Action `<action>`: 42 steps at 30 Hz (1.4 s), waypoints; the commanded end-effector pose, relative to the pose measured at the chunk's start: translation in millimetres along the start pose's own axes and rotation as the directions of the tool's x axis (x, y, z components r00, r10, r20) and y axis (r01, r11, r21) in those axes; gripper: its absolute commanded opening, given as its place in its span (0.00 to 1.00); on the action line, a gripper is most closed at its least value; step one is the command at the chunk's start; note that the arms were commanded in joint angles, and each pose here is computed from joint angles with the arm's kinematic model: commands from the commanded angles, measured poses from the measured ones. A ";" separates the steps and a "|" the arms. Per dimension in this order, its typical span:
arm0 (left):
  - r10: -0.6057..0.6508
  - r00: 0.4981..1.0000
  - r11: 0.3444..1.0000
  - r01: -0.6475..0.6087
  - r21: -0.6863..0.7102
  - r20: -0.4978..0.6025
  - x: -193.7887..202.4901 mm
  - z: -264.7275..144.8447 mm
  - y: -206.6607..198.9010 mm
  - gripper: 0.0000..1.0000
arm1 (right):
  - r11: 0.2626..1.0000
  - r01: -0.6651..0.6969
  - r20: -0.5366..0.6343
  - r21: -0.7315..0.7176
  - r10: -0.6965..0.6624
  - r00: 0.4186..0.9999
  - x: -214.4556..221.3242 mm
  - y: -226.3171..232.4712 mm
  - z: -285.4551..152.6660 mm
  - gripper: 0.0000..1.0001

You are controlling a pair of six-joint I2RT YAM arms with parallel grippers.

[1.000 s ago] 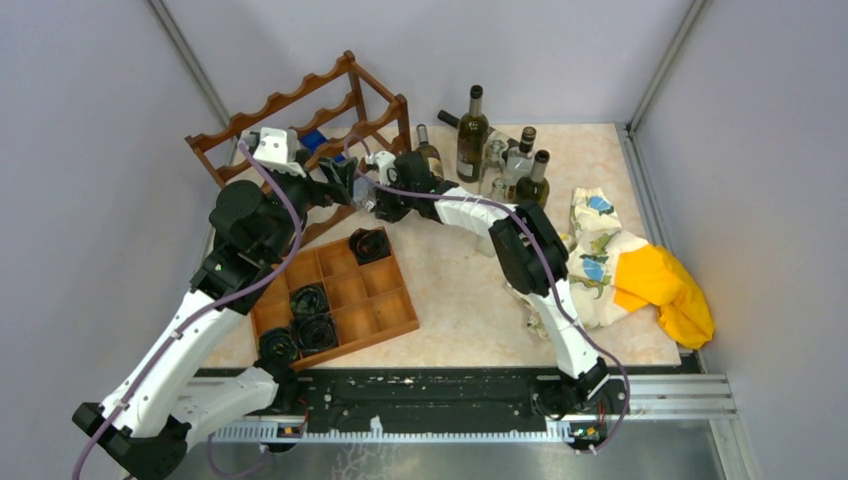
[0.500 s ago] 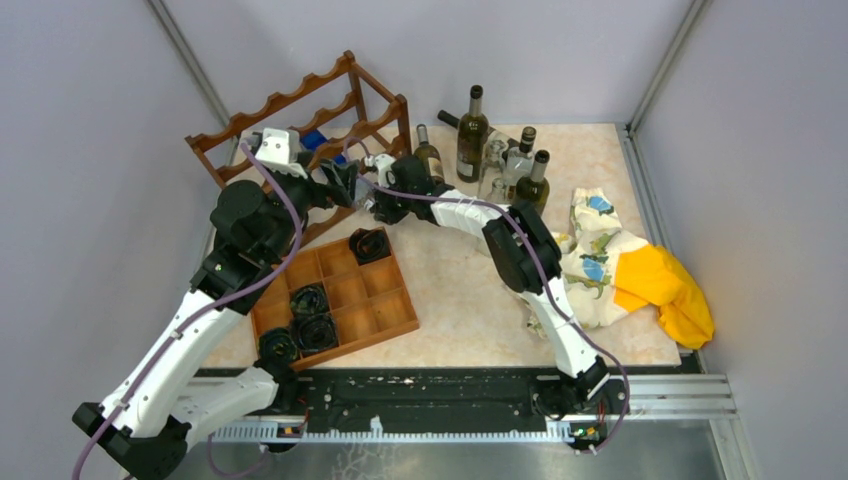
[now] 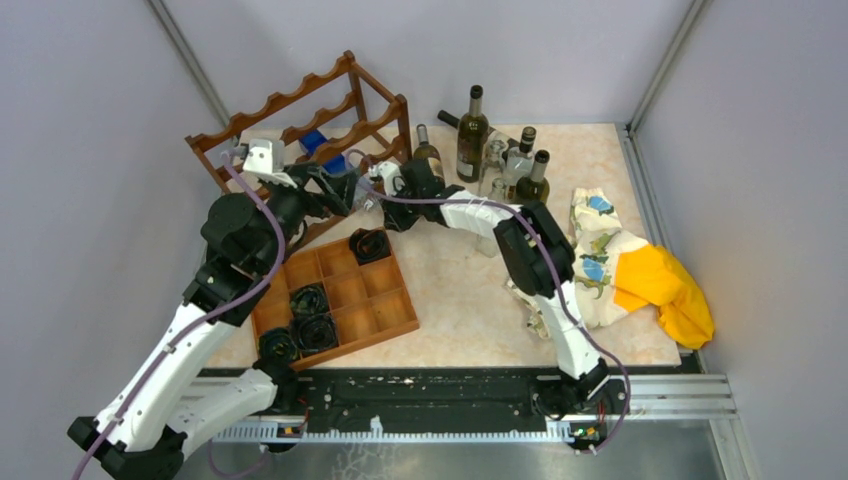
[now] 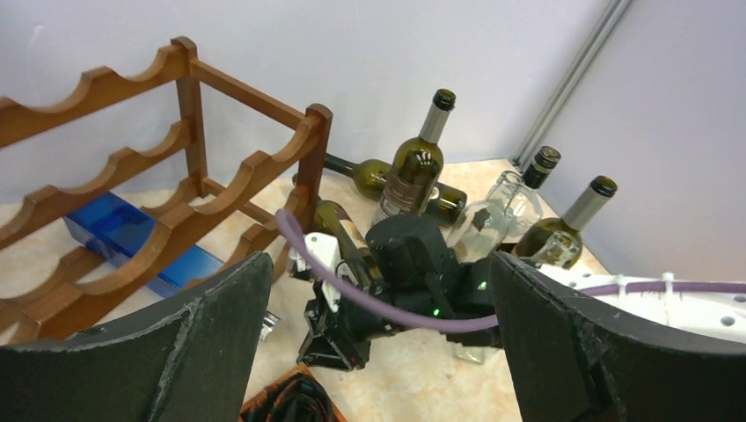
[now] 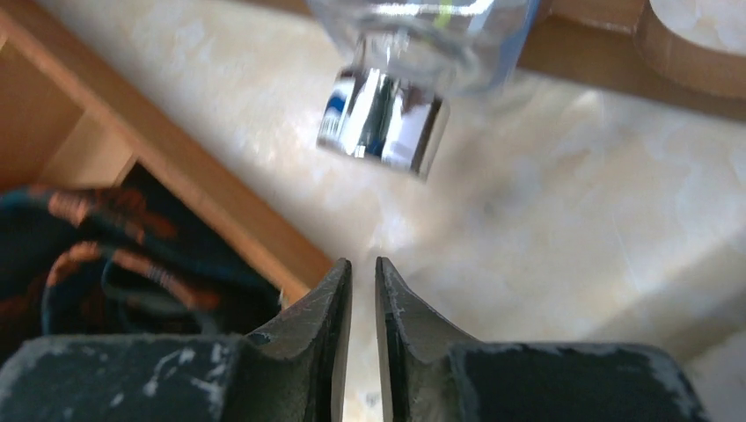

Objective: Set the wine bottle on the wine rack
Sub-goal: Move the distractor to the center of the board.

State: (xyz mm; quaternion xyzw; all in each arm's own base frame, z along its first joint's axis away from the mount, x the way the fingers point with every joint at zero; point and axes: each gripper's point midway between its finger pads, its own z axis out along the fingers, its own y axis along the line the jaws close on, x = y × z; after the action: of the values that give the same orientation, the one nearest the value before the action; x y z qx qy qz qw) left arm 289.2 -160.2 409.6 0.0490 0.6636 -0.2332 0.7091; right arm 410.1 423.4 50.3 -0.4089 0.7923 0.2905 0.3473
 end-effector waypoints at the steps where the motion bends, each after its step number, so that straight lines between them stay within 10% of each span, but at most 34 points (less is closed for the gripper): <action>1: -0.127 0.992 0.992 0.126 0.028 0.021 -1.5 -11.2 -6.3 0.98 | 0.984 0.148 0.102 -0.097 -0.138 0.985 -52.2 27.6 -64.9 0.18; 15: -0.271 0.944 0.962 0.269 -0.037 -0.189 50.5 -35.0 -4.9 0.98 | 0.903 0.274 0.095 -0.332 -0.257 0.962 -44.0 98.6 -171.6 0.39; 26: -0.164 0.867 0.978 0.204 0.035 -0.470 173.3 -58.0 -2.7 0.95 | 0.791 0.400 -0.020 -0.462 -0.461 0.887 51.3 137.9 -265.1 0.48; 36: -0.247 0.608 0.935 0.354 -0.021 -0.755 277.9 -79.4 -19.1 0.58 | 0.798 0.308 0.141 -0.519 -0.276 0.951 96.8 141.3 -330.1 0.48; 42: -0.169 0.569 0.968 0.249 -0.027 -0.805 304.4 -86.0 -4.7 0.57 | 0.839 0.248 0.101 -0.484 -0.228 0.968 130.1 139.2 -323.6 0.47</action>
State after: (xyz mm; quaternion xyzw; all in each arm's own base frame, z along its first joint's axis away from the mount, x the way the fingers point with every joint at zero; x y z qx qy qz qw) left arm 212.8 -211.7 114.6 0.0746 0.8980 -0.3082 0.3050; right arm 141.9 194.1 163.2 -0.5753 0.6437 0.4368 0.2529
